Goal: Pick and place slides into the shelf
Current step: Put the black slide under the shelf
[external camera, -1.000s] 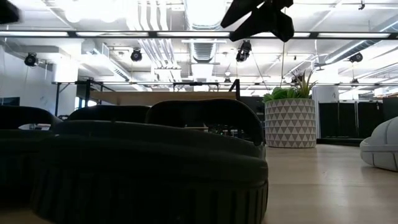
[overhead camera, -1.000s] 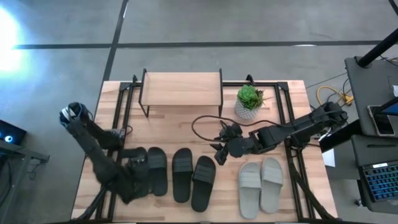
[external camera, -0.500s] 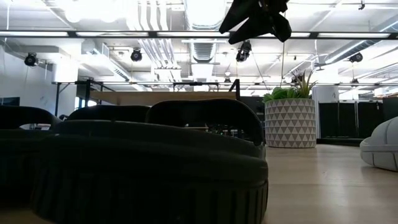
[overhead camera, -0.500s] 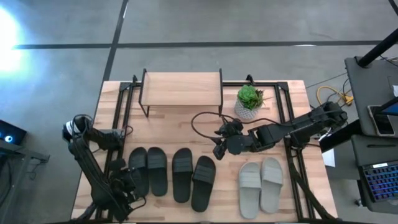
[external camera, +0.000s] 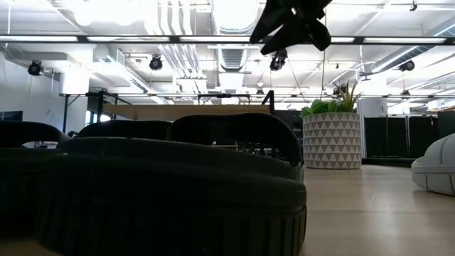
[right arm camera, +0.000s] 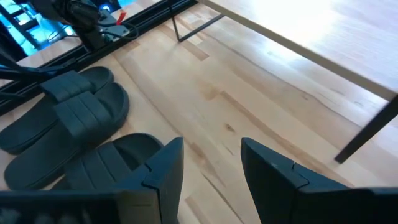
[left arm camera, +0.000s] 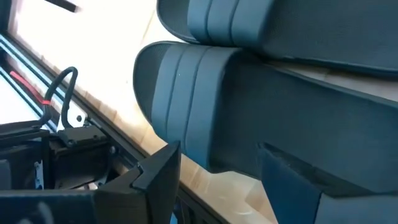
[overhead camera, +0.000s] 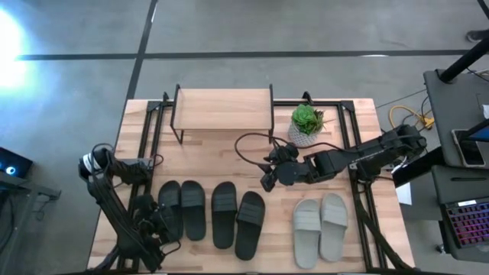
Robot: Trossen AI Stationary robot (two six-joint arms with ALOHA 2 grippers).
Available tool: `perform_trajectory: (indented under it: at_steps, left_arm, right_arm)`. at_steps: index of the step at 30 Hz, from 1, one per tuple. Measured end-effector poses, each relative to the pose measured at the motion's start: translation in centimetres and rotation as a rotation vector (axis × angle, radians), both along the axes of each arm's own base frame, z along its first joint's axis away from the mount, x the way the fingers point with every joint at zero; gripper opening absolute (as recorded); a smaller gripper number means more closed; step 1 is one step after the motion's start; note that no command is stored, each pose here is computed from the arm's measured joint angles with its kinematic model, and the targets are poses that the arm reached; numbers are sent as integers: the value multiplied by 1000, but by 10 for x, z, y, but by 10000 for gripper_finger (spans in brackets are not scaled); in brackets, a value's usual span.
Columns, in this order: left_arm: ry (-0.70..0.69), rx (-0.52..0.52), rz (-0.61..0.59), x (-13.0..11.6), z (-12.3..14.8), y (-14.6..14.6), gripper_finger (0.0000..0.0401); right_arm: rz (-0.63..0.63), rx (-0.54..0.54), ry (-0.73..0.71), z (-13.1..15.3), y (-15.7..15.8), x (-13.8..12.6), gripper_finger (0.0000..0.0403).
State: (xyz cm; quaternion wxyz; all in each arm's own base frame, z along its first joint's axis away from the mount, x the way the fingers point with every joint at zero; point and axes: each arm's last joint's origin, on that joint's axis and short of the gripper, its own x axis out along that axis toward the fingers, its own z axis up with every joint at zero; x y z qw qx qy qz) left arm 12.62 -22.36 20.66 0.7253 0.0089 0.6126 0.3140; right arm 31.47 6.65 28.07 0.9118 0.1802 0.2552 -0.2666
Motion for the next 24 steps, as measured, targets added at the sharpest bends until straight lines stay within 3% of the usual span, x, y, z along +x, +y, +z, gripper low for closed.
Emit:
perform_trajectory:
  at_steps: [15, 20, 24]
  left_arm:
    - [68, 130, 4, 2, -34, -1, 194]
    - [98, 176, 33, 2, -48, 13, 193]
    - [88, 152, 54, -1, -47, 28, 193]
  right_arm:
    - [-9, 3, 22, -9, -2, -2, 153]
    - [-23, 20, 25, -13, -2, -3, 153]
    - [-15, 33, 37, -16, -2, -4, 153]
